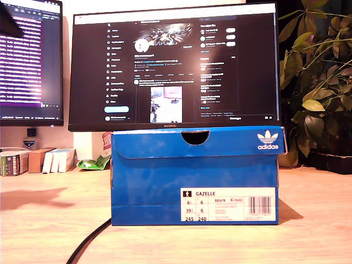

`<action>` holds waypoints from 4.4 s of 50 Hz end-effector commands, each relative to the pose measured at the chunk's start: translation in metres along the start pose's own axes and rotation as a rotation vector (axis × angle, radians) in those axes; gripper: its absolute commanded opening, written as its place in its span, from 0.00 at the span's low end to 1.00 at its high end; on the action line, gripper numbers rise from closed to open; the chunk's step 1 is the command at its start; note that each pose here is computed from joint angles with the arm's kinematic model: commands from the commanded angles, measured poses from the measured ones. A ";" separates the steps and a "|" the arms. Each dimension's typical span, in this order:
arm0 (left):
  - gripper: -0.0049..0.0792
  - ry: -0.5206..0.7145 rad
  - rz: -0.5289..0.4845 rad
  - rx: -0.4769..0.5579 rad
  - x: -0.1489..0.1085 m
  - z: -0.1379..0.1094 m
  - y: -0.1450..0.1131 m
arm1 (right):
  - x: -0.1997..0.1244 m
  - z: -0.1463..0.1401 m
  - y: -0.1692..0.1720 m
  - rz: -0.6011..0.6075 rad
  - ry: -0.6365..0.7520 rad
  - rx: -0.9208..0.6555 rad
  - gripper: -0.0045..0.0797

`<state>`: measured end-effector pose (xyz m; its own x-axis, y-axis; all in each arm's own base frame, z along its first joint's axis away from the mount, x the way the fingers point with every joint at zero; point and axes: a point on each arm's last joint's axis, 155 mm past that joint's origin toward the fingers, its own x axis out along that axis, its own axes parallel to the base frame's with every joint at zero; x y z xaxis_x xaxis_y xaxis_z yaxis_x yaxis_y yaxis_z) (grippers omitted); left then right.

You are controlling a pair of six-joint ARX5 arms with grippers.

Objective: Close the blue shoebox by pushing the lid with your left arm and holding the box in place with your right arm

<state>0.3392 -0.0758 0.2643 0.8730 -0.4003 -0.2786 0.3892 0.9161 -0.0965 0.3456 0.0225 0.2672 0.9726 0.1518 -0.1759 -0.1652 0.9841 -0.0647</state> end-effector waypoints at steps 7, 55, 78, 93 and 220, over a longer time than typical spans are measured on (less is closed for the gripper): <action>0.05 -0.031 0.086 -0.010 -0.015 -0.022 0.009 | -0.014 -0.022 0.005 0.005 -0.006 0.001 0.04; 0.05 -0.106 0.293 -0.010 -0.087 -0.053 0.018 | -0.045 -0.052 0.017 0.021 0.032 0.085 0.04; 0.05 -0.223 0.309 0.044 -0.103 -0.068 0.014 | -0.066 -0.051 0.019 -0.001 -0.114 -0.001 0.04; 0.05 -0.249 0.339 0.047 -0.103 -0.090 0.020 | -0.066 -0.073 0.021 -0.007 -0.166 -0.011 0.04; 0.05 -0.086 0.429 -0.029 -0.067 -0.183 0.051 | -0.072 -0.150 0.011 -0.094 -0.040 0.044 0.04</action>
<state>0.2471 0.0024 0.1186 0.9815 0.0202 -0.1904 -0.0237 0.9996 -0.0163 0.2493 0.0068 0.1251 0.9858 0.0536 -0.1593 -0.0597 0.9976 -0.0339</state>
